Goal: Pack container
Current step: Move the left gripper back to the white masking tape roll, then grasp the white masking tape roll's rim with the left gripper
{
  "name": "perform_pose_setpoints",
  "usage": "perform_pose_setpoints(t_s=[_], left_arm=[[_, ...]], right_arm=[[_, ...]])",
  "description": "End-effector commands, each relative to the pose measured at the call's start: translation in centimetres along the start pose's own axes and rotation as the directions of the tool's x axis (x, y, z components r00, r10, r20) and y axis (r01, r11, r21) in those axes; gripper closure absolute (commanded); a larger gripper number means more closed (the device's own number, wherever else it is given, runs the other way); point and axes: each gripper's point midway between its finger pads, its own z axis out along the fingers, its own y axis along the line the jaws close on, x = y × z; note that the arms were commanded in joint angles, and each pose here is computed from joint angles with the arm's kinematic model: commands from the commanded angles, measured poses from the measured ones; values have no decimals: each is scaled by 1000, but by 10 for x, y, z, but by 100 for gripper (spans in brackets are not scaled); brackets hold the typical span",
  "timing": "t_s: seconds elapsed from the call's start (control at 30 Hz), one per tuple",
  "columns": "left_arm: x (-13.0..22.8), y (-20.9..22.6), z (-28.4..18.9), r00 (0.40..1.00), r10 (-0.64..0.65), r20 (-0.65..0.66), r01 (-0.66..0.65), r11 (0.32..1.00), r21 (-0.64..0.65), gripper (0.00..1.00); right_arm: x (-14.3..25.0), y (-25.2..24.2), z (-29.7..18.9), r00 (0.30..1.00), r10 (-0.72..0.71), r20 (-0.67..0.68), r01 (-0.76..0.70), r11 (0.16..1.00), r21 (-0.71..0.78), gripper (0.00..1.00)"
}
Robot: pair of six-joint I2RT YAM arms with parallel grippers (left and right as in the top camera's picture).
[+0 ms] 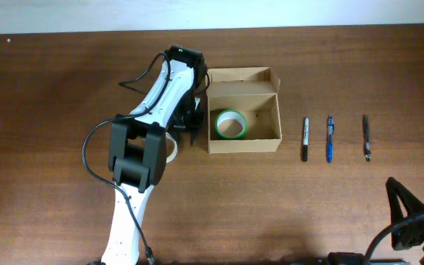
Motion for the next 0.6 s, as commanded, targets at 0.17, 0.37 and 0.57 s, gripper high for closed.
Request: perform_pose_setpoints(t_s=[0.17,0.37,0.57], left_arm=[[36,20,-32,998,14,65,-10,998,-58,65],[50,24,-48,993,18,114,-10,997,-72,65],[44,23,-27,993,34,112,-21,993,-119,66]], right_arm=[[3,-5,0,1000,-6,-12,6,1000,22,1],[3,-5,0,1000,-6,-12,6,1000,22,1],[3,-5,0,1000,2,-12,-2,1000,21,1]])
